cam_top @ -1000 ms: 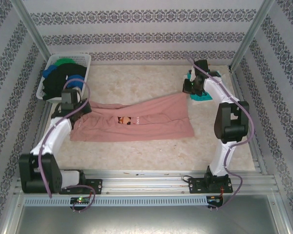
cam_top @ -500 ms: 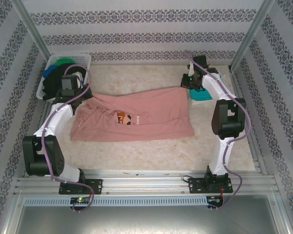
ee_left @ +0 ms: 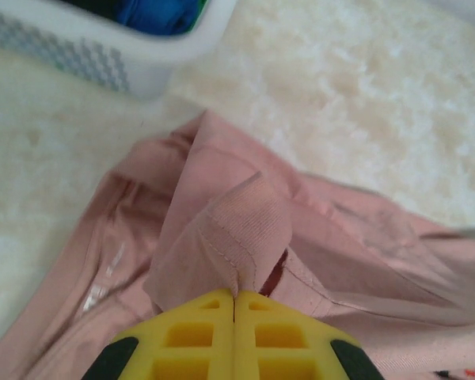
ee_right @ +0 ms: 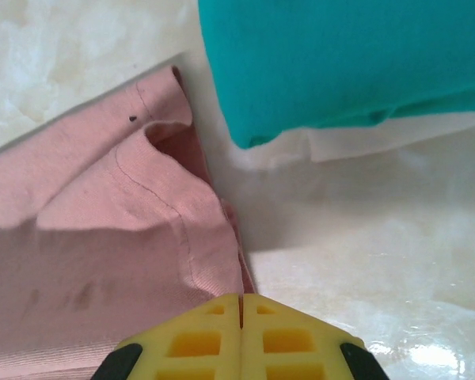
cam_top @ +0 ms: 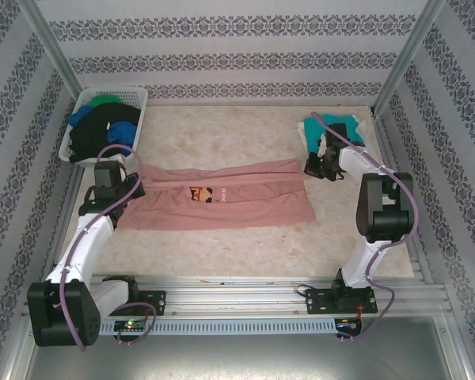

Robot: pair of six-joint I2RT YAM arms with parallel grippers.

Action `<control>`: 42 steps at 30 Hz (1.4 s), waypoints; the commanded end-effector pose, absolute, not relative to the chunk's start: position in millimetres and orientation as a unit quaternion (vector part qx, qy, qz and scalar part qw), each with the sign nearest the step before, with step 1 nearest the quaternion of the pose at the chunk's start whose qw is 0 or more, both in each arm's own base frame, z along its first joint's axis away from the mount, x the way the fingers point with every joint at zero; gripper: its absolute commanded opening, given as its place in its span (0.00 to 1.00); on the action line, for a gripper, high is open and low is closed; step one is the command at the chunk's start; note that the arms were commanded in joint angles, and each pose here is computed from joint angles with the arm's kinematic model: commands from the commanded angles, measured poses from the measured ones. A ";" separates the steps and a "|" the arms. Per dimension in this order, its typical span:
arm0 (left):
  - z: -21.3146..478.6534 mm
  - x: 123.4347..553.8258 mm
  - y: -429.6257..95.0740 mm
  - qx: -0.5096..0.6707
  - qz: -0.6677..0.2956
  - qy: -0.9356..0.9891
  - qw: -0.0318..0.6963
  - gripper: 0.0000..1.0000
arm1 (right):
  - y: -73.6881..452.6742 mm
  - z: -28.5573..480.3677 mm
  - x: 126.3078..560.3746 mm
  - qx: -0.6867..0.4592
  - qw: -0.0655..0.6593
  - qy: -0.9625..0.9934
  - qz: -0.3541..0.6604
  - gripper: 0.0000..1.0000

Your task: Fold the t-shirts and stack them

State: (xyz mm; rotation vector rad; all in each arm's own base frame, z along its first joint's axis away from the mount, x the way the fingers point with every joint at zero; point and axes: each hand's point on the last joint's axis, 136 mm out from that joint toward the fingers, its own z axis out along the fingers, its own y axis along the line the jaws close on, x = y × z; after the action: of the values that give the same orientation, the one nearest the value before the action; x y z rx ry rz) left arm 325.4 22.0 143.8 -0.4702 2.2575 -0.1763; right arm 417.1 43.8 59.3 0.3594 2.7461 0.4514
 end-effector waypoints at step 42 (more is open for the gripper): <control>118.0 255.7 13.8 -0.276 -0.112 0.889 0.347 0.52 | 129.2 26.6 376.0 0.059 0.122 0.986 0.092 0.35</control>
State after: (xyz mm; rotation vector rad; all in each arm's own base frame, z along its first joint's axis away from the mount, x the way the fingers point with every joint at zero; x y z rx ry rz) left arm 251.7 7.4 102.5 -0.7067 2.3381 -0.3105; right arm 385.7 141.0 39.9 0.1147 2.8382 0.3421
